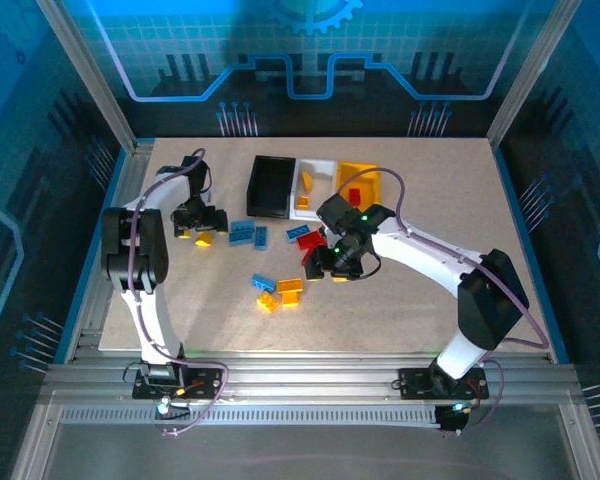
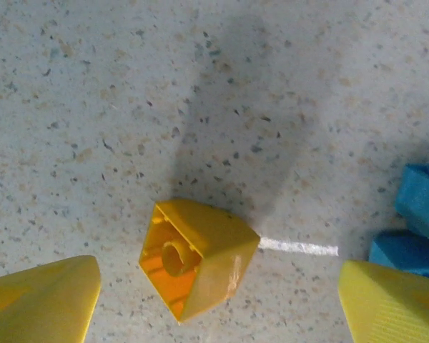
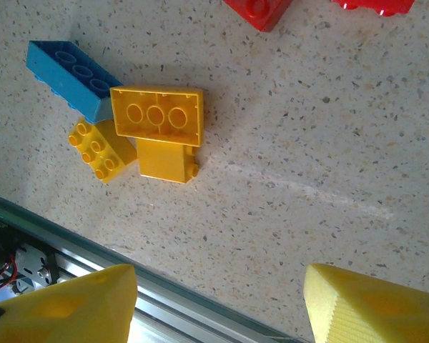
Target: Sort the legos into containers by color
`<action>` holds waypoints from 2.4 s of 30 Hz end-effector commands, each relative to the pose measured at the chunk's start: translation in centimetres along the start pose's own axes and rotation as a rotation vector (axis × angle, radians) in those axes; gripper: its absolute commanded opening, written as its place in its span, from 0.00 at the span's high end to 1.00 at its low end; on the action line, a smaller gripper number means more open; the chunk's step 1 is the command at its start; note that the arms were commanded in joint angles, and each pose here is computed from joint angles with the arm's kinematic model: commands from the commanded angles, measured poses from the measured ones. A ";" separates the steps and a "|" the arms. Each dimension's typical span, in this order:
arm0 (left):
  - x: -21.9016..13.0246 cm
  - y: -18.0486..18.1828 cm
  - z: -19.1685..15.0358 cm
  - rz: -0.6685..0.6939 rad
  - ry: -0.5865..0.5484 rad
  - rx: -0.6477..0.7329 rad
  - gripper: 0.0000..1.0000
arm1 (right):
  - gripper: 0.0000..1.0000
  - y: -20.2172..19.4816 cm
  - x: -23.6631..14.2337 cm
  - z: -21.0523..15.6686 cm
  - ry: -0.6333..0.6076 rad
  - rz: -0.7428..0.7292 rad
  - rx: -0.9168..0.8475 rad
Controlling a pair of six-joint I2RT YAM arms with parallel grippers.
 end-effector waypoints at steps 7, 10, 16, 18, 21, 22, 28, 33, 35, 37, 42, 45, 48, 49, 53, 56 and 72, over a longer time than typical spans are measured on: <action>1.2 0.8 1.1 0.008 0.013 -0.018 0.23 | 0.36 0.4 -1.1 -0.2 -0.007 -0.021 0.000; 1.7 0.8 0.9 0.008 0.029 -0.018 0.26 | 0.36 0.5 -0.9 -0.1 0.000 -0.018 -0.001; 2.3 0.7 0.6 0.001 0.050 -0.021 0.31 | 0.37 0.8 -0.7 0.2 0.004 -0.013 -0.009; 2.4 0.7 0.6 -0.002 0.054 -0.020 0.32 | 0.37 0.9 -0.6 0.2 0.006 -0.011 -0.013; 2.5 0.7 0.4 -0.004 0.061 -0.026 0.34 | 0.37 0.8 -0.5 0.2 0.007 -0.014 -0.014; 2.5 0.7 0.2 -0.005 0.064 -0.026 0.35 | 0.37 0.8 -0.5 0.2 0.009 -0.013 -0.014; 2.9 0.6 -0.5 -0.022 0.089 -0.036 0.42 | 0.37 0.9 -0.4 0.4 0.011 -0.008 -0.024; 2.7 0.7 -0.9 -0.025 0.093 -0.037 0.46 | 0.37 1.0 -0.3 0.5 0.015 -0.006 -0.029; 2.5 0.7 -1.0 -0.030 0.094 -0.038 0.47 | 0.37 1.0 -0.3 0.6 0.014 -0.005 -0.030; 2.2 0.7 -1.3 -0.037 0.096 -0.044 0.47 | 0.37 1.0 -0.2 0.5 0.015 -0.004 -0.034; 1.1 0.4 -1.9 -0.079 0.092 -0.069 0.49 | 0.37 1.1 -0.2 0.7 0.010 0.001 -0.039; 0.1 0.0 -2.3 -0.119 0.085 -0.081 0.49 | 0.37 1.1 -0.3 0.7 0.002 0.000 -0.046; -1.1 -0.3 -2.8 -0.158 0.081 -0.097 0.49 | 0.37 1.0 -0.4 0.7 -0.001 -0.003 -0.048; -1.6 -0.4 -3.1 -0.175 0.077 -0.104 0.49 | 0.37 0.9 -0.4 0.7 -0.003 -0.004 -0.049; -4.2 -1.2 -4.0 -0.270 0.070 -0.158 0.49 | 0.37 0.1 -1.1 0.7 -0.030 -0.015 -0.042; -7.0 -3.0 -4.3 -0.407 0.054 -0.230 0.49 | 0.37 -1.8 -1.8 0.5 -0.062 -0.026 0.010; -11.1 -23.5 -1.0 -0.718 0.086 -0.215 0.48 | 0.37 -8.1 -3.8 -4.7 -0.166 0.018 0.241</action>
Point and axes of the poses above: each hand's point on the last joint's axis, 136 mm out from that joint toward the fingers, its own x axis out along the fingers, its own y axis along the line the jaws close on, z = x × y, the point moved 4 cm from there along -x, back along the fingers, and after that the axes turned 10 degrees about -x, right-handed, at the moved point
